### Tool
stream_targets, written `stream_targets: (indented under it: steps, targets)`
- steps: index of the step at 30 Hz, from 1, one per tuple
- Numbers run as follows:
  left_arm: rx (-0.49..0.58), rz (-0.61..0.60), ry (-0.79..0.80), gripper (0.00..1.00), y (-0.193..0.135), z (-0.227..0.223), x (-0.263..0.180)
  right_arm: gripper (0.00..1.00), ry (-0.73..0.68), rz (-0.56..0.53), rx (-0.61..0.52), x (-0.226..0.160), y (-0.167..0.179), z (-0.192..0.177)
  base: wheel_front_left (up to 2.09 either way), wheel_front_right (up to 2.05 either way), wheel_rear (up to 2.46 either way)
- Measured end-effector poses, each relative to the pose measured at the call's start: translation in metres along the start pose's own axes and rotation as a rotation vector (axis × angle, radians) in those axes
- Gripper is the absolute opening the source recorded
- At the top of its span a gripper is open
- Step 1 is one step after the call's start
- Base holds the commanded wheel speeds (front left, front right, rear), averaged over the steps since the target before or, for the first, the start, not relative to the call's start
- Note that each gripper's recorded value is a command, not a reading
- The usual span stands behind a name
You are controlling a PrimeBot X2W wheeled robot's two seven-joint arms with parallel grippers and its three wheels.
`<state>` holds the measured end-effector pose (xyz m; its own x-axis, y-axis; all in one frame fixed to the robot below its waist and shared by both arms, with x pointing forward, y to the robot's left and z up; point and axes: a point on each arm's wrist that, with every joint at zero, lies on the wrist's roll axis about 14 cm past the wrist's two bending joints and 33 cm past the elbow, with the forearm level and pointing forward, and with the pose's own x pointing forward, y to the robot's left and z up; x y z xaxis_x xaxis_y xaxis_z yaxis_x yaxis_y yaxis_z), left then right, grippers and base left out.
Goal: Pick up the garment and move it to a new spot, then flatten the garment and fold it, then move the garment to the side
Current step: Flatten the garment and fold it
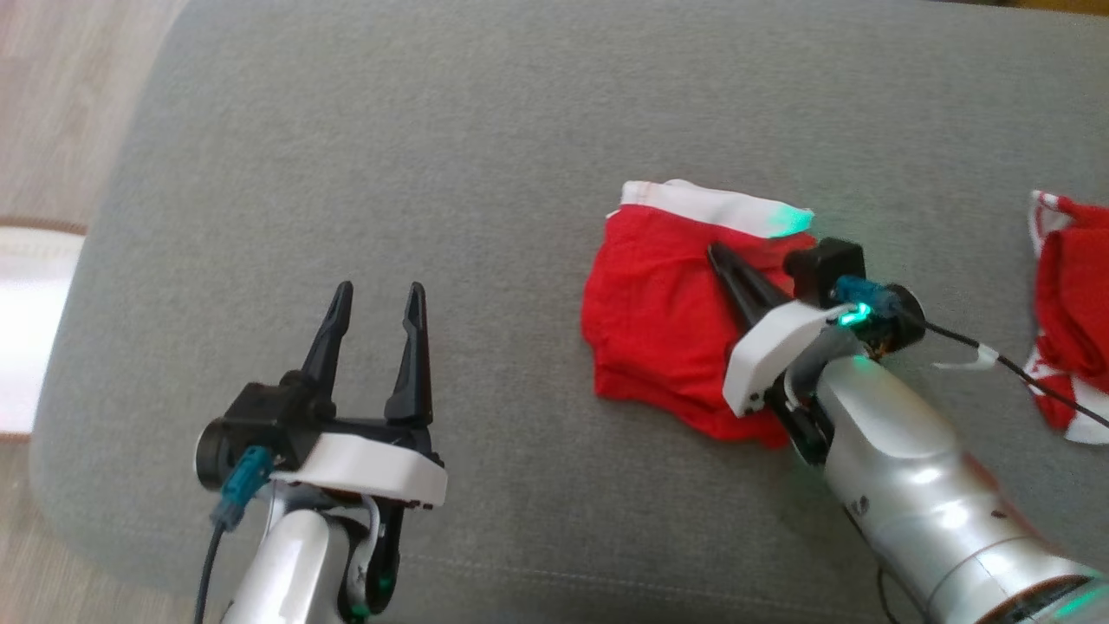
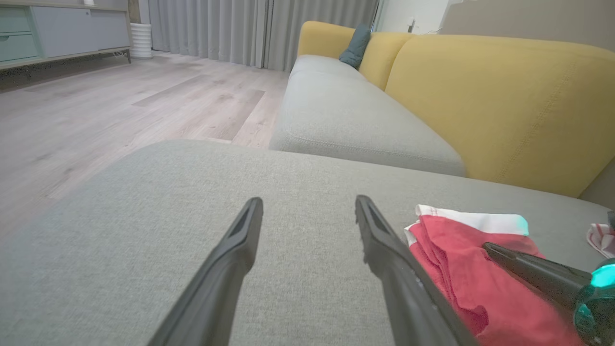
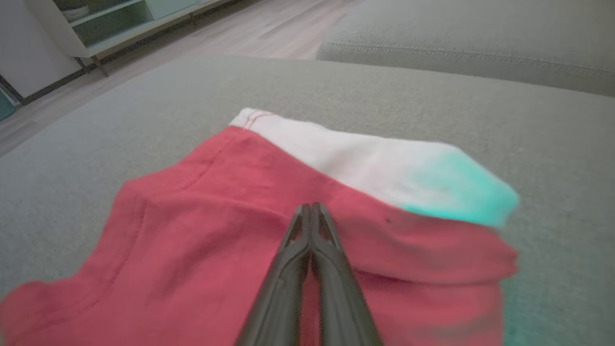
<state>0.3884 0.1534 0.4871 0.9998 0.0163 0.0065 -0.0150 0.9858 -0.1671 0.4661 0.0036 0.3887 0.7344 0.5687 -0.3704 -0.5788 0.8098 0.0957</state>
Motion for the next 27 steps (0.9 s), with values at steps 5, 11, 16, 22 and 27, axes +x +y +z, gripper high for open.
stream_targets:
  steps: [5, 11, 16, 22, 27]
  targets:
    - [-0.008, -0.024, -0.024, 1.00, -0.008, 0.007, 0.004, 0.00, -0.143, -0.053, -0.004, -0.012, -0.022, 0.045, 0.00, 0.00, 0.00]
    - [0.008, -0.064, -0.082, 1.00, -0.020, 0.024, 0.012, 0.00, -0.309, -0.155, -0.064, -0.050, -0.060, 0.095, 0.00, 0.00, 0.00]
    - [0.006, -0.104, -0.124, 1.00, -0.033, 0.038, 0.015, 1.00, -0.368, -0.271, -0.028, -0.093, -0.084, 0.091, 0.00, 0.00, 0.00]
    - [0.010, -0.129, -0.122, 1.00, -0.041, 0.037, 0.005, 1.00, -0.414, -0.348, 0.005, -0.131, -0.076, 0.077, 0.00, 0.00, 0.00]
    - [0.019, -0.172, -0.101, 1.00, -0.052, 0.030, -0.001, 1.00, -0.381, -0.388, 0.006, -0.153, -0.065, 0.049, 0.00, 0.00, 0.00]
